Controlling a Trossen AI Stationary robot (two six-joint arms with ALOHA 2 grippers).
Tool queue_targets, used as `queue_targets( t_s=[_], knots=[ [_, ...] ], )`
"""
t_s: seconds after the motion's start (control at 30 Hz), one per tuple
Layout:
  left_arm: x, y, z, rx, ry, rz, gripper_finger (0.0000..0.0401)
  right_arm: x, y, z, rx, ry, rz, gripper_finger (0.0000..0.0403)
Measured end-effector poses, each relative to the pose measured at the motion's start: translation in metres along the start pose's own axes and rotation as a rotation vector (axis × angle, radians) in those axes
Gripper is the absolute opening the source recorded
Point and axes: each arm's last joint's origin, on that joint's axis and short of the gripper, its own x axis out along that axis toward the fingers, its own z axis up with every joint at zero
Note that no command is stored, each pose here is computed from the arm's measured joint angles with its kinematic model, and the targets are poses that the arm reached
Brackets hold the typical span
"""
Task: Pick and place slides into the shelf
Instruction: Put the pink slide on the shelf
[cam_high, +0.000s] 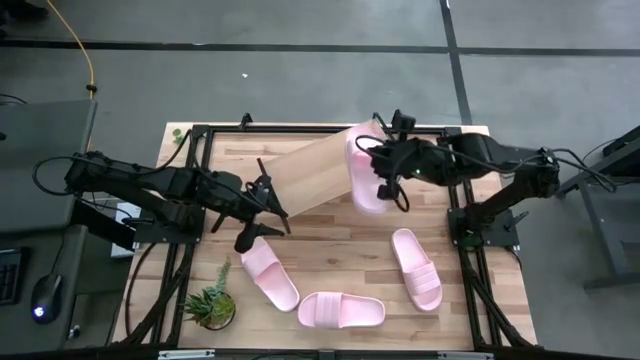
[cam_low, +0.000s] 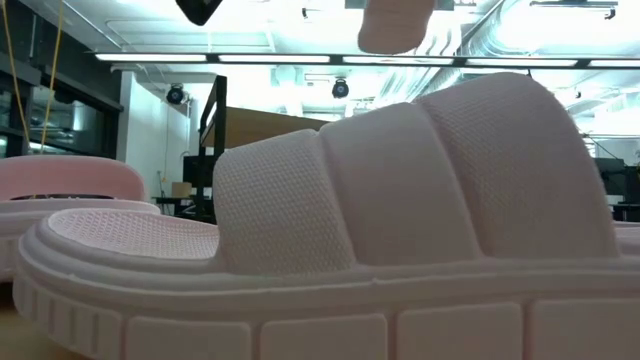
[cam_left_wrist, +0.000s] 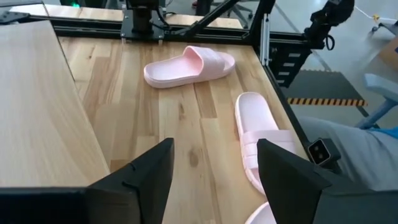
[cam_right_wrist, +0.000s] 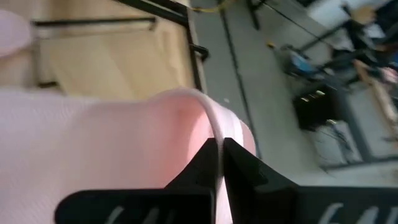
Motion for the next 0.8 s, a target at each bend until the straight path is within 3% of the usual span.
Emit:
queue_targets(
  t_s=[0.37, 0.8],
  knots=[
    [0.0, 0.0, -0.001, 0.026, 0.009, 0.013, 0.0198, 0.017, -0.025, -0.009, -0.034, -0.003, 0.141, 0.0],
    [0.0, 0.001, -0.001, 0.029, 0.01, 0.034, 0.02, 0.039, -0.066, -0.032, 0.05, 0.022, 0.254, 0.0]
  ],
)
